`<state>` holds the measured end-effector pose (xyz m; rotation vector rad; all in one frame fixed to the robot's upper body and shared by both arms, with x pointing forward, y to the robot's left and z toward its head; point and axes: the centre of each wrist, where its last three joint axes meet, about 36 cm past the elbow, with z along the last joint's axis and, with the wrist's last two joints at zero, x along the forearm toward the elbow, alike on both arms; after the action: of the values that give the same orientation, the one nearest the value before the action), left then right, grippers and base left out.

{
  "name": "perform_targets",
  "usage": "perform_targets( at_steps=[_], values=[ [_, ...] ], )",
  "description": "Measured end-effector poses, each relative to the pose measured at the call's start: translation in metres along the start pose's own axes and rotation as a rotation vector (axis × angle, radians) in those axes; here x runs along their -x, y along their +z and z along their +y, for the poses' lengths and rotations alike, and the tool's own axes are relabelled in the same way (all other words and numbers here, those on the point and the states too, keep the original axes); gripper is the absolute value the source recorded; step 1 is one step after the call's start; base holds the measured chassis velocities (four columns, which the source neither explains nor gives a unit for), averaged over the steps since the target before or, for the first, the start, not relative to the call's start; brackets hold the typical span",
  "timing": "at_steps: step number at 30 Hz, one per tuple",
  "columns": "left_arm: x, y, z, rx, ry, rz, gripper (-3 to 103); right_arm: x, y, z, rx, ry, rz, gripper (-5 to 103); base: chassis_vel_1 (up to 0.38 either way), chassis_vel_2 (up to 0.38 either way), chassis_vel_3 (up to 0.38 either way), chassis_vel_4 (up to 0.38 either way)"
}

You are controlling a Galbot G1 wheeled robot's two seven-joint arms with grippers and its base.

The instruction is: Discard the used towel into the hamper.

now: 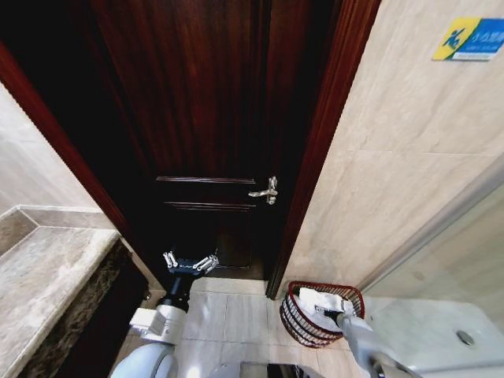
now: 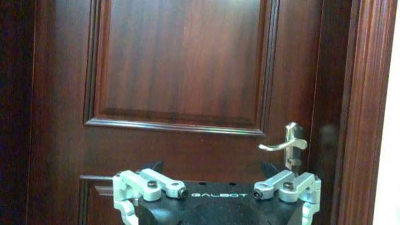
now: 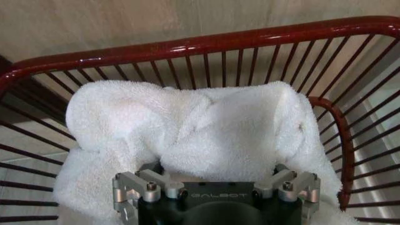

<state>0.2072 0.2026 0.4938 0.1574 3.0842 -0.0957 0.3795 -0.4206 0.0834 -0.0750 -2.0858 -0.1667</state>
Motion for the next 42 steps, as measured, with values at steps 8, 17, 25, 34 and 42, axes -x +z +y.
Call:
perform_targets(
  at_steps=[8, 17, 25, 34, 42],
  values=[
    [0.0, 0.0, 0.0, 0.0, 0.0, 0.0, 100, 0.001, -0.006, 0.002, -0.005, -0.002, -0.008, 100, 0.0, 0.0, 0.0, 0.0],
    [0.0, 0.0, 0.0, 0.0, 0.0, 0.0, 100, -0.004, 0.006, 0.002, -0.029, 0.003, -0.018, 100, 0.0, 0.0, 0.0, 0.0],
    [0.0, 0.0, 0.0, 0.0, 0.0, 0.0, 100, -0.044, 0.027, -0.01, -0.097, -0.012, -0.155, 100, 0.0, 0.0, 0.0, 0.0],
    [0.0, 0.0, 0.0, 0.0, 0.0, 0.0, 100, -0.157, 0.045, -0.019, -0.131, -0.032, -0.345, 100, 0.0, 0.0, 0.0, 0.0],
    [0.0, 0.0, 0.0, 0.0, 0.0, 0.0, 100, -0.158, 0.061, -0.026, -0.141, 0.001, -0.474, 100, 0.0, 0.0, 0.0, 0.0]
  ],
)
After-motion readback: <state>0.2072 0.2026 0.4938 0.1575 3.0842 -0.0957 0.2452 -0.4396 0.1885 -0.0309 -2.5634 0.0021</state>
